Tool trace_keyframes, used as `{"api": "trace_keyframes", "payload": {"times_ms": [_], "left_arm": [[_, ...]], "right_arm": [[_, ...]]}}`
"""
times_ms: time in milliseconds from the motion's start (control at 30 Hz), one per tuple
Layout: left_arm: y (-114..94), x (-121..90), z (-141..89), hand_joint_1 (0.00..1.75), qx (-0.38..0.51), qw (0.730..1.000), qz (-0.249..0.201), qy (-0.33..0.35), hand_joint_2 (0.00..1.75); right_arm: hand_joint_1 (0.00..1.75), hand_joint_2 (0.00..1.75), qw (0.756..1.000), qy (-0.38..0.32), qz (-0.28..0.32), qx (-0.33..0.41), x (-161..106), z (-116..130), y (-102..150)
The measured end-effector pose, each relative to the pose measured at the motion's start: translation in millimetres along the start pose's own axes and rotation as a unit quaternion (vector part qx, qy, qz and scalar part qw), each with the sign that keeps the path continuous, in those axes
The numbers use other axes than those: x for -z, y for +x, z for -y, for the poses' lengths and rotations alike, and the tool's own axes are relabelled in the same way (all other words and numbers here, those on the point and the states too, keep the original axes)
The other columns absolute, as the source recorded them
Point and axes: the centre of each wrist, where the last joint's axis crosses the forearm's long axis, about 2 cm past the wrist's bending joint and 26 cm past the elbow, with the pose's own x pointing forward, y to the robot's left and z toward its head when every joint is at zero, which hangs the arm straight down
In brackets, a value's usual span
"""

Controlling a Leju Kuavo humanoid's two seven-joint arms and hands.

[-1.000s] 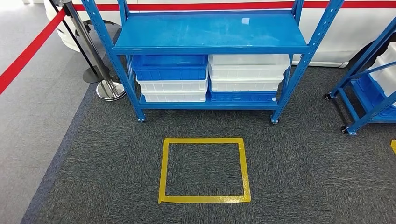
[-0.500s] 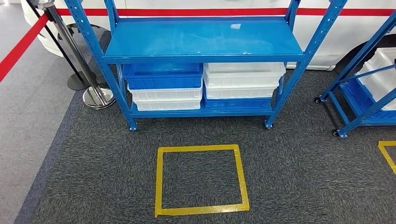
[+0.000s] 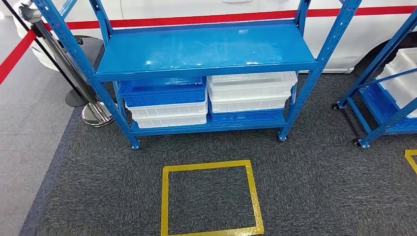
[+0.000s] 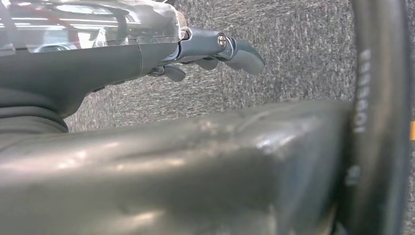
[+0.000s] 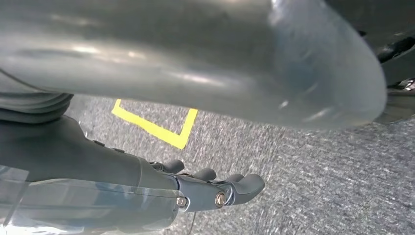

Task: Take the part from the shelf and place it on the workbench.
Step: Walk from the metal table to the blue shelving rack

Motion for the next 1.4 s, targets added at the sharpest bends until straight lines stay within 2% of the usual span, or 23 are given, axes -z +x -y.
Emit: {"api": "trace_keyframes", "payload": {"times_ms": [867,1233,1400], "left_arm": [[2.5,0.3,1.6,0.00,0.001,1.000,0.000,-0.002,0.00],[-3.9,-1.8,1.9,0.00,0.002,1.000,-0.007,-0.003,0.00],[0.9,-0.2,1.7,0.00,0.001,1.000,-0.001,-0.002,0.00]], "right_arm": [[0.00,0.00,1.000,0.000,-0.002,-0.004,0.0,-0.1,0.0],[0.00,0.00,1.000,0.001,-0.002,-0.005,0.0,-0.6,0.7],[0.00,0.00,1.000,0.000,0.002,-0.005,0.5,0.5,5.2]]}}
